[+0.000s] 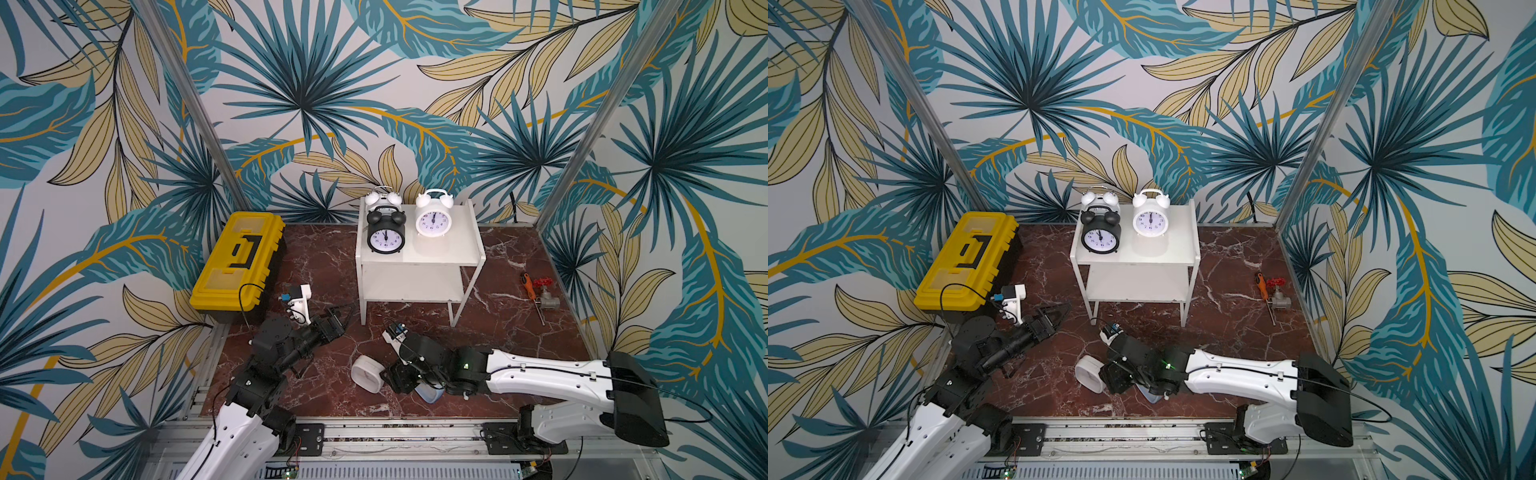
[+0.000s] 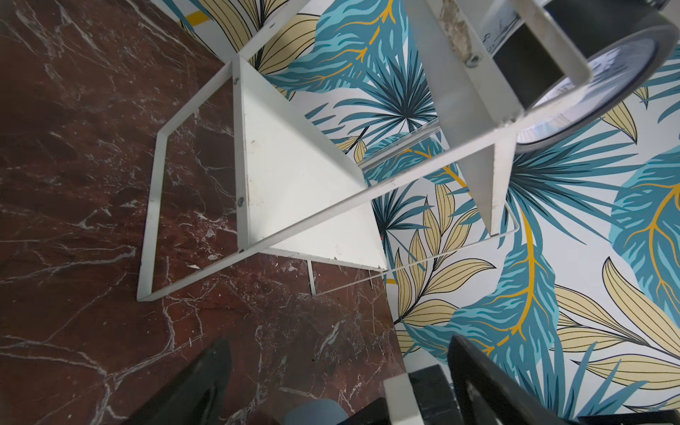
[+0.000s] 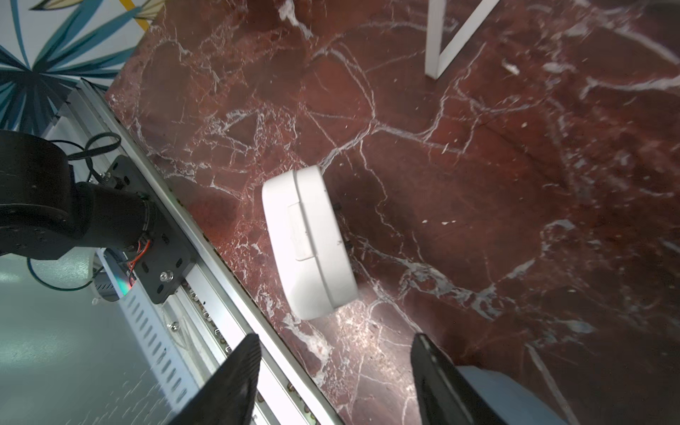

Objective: Place the alarm clocks on the shelf by style
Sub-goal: Pick up the alarm from the center of the board.

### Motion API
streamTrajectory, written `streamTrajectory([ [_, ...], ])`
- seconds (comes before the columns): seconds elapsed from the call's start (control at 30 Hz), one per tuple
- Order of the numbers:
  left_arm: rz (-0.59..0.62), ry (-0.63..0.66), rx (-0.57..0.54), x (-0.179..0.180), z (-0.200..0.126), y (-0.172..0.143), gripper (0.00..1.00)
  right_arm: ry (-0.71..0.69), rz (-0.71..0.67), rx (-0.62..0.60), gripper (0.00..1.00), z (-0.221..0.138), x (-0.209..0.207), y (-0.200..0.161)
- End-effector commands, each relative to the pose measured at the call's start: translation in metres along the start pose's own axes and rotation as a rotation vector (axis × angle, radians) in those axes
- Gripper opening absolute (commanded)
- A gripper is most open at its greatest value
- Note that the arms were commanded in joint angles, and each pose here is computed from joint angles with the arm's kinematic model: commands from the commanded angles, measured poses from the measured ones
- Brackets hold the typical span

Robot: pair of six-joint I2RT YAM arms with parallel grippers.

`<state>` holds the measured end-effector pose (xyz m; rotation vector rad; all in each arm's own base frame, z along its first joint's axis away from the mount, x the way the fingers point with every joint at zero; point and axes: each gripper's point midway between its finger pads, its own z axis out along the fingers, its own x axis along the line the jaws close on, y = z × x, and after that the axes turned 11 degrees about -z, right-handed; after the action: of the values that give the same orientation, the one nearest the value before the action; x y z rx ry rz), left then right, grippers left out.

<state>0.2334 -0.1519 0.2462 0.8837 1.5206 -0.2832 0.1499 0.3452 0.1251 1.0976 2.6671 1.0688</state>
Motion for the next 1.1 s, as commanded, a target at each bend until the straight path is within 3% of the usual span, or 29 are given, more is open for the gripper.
streamTrajectory([
  [0.0, -0.017, 0.005, 0.003, 0.007, -0.002, -0.003, 0.95, 0.064, -0.010, 0.004, 0.68, 0.007, 0.018, 0.016],
  [0.2, -0.013, -0.008, -0.003, 0.005, -0.004, -0.003, 0.95, 0.054, -0.028, 0.098, 0.67, 0.029, 0.021, 0.008],
  [1.07, -0.007, -0.024, 0.010, 0.010, 0.000, -0.007, 0.95, -0.007, -0.046, 0.120, 0.67, 0.042, 0.008, 0.010],
])
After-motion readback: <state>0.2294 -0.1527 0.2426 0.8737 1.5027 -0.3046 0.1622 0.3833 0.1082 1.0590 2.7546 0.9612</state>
